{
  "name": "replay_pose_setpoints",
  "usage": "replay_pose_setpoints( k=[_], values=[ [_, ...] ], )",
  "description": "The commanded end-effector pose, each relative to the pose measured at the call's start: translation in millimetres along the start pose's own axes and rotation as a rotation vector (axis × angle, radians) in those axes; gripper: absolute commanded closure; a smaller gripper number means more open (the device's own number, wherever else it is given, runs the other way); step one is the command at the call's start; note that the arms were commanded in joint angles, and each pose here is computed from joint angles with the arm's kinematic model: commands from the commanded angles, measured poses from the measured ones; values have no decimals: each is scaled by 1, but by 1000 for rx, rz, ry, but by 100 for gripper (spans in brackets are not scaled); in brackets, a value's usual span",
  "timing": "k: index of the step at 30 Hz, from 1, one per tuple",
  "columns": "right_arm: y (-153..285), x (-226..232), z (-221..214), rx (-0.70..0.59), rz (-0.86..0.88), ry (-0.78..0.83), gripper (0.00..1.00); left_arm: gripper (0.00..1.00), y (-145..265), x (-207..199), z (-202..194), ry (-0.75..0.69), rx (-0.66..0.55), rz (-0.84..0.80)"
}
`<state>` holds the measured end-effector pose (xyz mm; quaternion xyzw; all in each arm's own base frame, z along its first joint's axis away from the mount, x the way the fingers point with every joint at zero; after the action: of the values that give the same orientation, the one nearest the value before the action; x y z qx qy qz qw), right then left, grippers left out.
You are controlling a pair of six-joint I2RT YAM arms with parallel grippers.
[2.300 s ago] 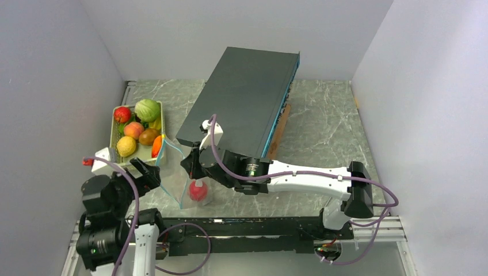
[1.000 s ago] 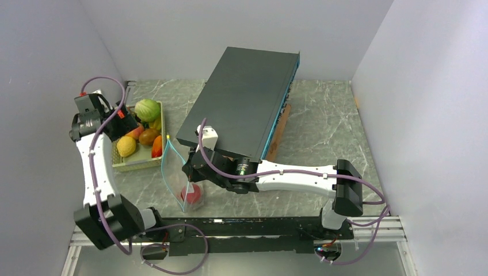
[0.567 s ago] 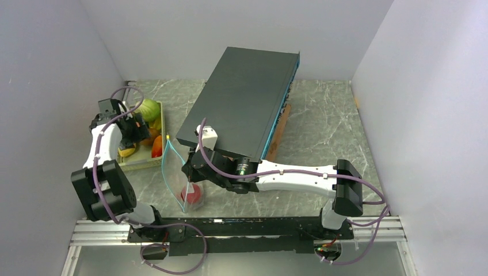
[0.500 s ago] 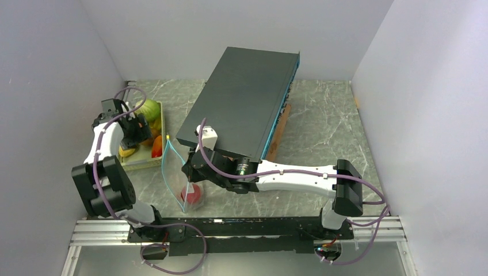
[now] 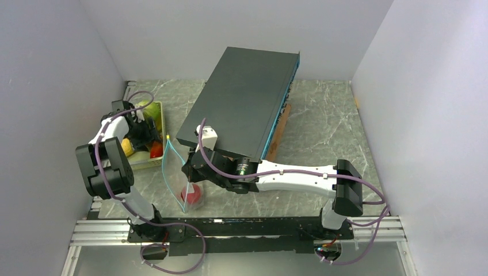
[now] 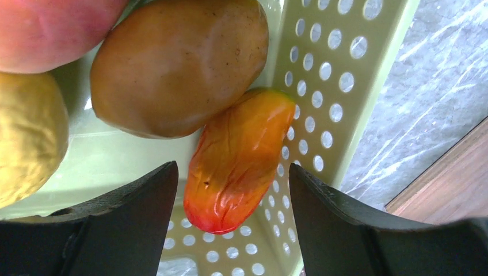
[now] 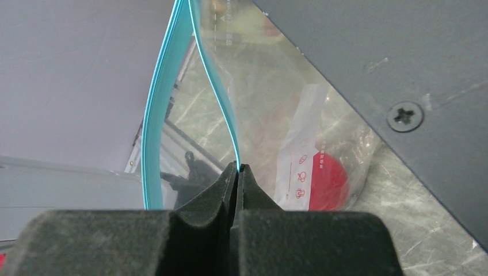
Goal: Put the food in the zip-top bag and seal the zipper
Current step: Pick up the fake fruit from the bin.
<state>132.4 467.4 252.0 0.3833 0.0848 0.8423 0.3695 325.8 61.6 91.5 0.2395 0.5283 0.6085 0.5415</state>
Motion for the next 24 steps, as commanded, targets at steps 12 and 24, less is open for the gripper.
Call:
replay_pose_setpoints(
  k=[12,24],
  values=[
    [9,14,16,-33,44,-12,100,46,2,-4,2,-35,11,16],
    [7,15,15,-30,44,-11,100,72,53,-2,4,-66,-163,130]
  ],
)
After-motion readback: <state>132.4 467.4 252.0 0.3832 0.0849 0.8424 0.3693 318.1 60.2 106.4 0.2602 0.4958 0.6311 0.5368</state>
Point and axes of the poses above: each gripper's point midway between its finger pads, its own y axis back along the fingers, its own x axis along the line the jaws close on, z = x × y, the point moved 3 cm from there along y, back along the fingers, and after that the axes turned 1 degree about -y, right-handed, at the moved point
